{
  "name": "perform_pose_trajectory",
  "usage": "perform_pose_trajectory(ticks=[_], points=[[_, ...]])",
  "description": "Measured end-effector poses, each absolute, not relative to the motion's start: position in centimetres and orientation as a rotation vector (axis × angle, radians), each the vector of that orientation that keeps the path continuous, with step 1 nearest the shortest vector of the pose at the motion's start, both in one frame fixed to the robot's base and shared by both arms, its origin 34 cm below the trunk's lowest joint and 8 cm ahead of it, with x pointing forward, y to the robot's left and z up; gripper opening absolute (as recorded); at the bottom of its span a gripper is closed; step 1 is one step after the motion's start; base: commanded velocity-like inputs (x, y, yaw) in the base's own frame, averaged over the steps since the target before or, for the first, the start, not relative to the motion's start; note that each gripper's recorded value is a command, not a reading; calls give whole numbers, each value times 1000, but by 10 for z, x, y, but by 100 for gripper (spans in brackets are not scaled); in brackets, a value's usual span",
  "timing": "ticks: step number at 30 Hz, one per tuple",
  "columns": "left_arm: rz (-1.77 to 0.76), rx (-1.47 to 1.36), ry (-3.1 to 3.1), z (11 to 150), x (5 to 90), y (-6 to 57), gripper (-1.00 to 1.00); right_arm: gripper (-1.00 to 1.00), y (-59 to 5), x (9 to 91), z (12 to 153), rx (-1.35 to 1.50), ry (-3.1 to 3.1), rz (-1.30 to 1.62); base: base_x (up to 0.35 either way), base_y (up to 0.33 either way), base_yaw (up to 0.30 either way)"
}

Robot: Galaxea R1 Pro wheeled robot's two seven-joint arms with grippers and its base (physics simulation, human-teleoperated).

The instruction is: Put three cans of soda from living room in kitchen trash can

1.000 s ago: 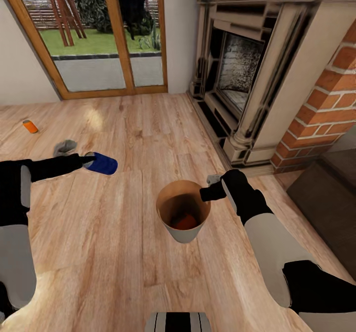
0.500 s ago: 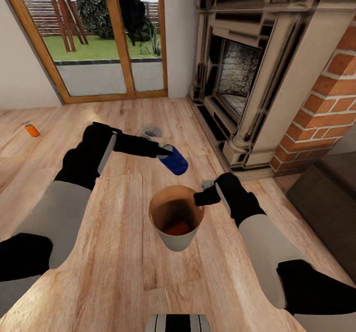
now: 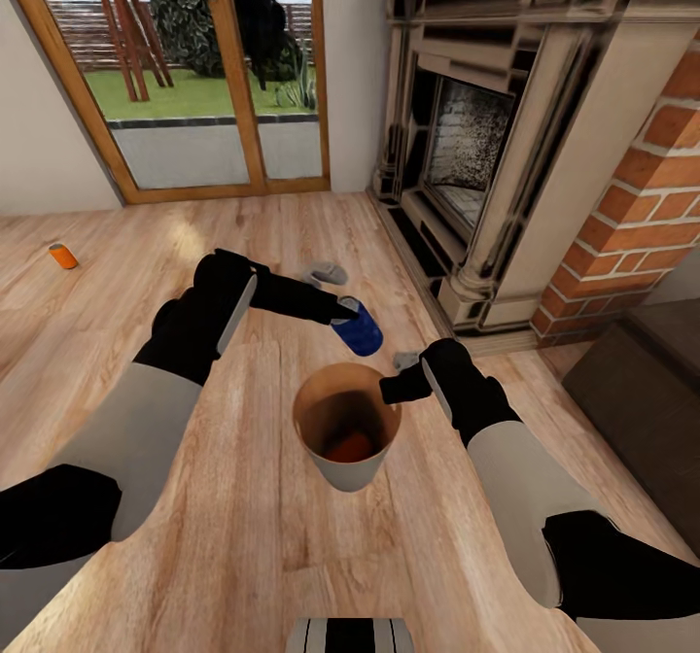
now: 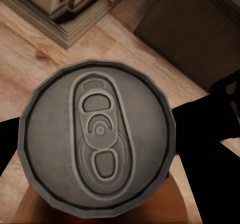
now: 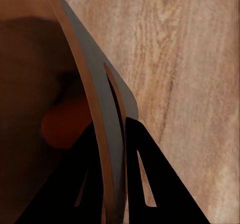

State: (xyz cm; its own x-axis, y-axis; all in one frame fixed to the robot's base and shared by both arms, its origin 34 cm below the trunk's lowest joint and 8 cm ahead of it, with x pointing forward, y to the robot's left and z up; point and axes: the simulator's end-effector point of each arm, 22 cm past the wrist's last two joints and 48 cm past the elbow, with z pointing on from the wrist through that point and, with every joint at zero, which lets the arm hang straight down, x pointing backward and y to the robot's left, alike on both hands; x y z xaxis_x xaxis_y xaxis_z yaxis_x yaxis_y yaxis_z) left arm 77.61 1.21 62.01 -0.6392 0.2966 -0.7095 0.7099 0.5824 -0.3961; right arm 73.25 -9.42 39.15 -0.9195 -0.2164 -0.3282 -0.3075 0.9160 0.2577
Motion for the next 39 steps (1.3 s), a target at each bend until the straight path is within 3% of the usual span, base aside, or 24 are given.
perform_pose_trajectory(ticks=[12, 20, 39], points=[[-816, 793, 2202, 628, 785, 59, -100, -100, -99, 734, 392, -384, 2783, 432, 0, 0, 0], [-853, 999, 2234, 604, 747, 26, -100, -100, -99, 743, 400, -389, 2766, 420, 0, 0, 0], [-845, 1030, 2263, 590, 738, 27, -100, -100, -101, 771, 430, -385, 2711, 409, 0, 0, 0]])
